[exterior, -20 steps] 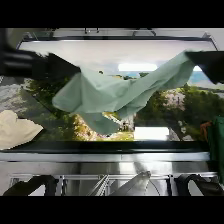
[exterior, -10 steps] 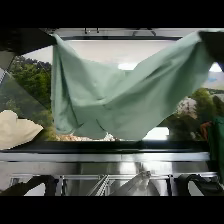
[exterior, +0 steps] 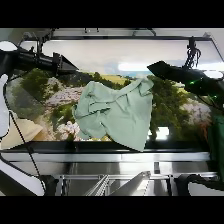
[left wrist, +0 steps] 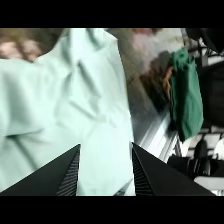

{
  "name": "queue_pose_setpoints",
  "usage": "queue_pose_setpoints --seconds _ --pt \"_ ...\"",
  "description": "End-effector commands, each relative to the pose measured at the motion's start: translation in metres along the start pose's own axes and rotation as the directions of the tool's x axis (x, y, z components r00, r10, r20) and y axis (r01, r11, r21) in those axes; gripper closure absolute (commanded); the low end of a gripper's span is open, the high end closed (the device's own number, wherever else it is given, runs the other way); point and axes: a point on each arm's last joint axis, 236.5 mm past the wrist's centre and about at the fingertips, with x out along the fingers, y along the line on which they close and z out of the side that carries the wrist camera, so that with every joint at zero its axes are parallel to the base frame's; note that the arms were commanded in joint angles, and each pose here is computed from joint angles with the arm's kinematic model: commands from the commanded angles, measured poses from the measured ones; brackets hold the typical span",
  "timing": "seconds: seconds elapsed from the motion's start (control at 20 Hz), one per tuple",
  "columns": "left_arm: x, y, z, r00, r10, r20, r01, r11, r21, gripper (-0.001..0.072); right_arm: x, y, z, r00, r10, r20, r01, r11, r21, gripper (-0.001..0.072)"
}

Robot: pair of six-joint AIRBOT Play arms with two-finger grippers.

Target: Fold the shirts.

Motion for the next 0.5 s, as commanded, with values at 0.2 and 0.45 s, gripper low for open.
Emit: queue_pose_setpoints --seconds 0.2,0.45 --pt "-0.07 0.069 -0.081 0.993 0.034 -0.109 -0.067 0.947 -0.314 0.0373 -0.078 -0.042 -0.127 0.88 0.086 -0.467 0.051 0.961 0.273 0.036" --pt "-0.046 0.104 -0.2 0.942 0.201 -0.269 -0.307 0.84 -0.448 0.0373 -0.107 -0.041 -0.231 0.854 0.05 -0.518 0.205 0.883 0.423 0.035"
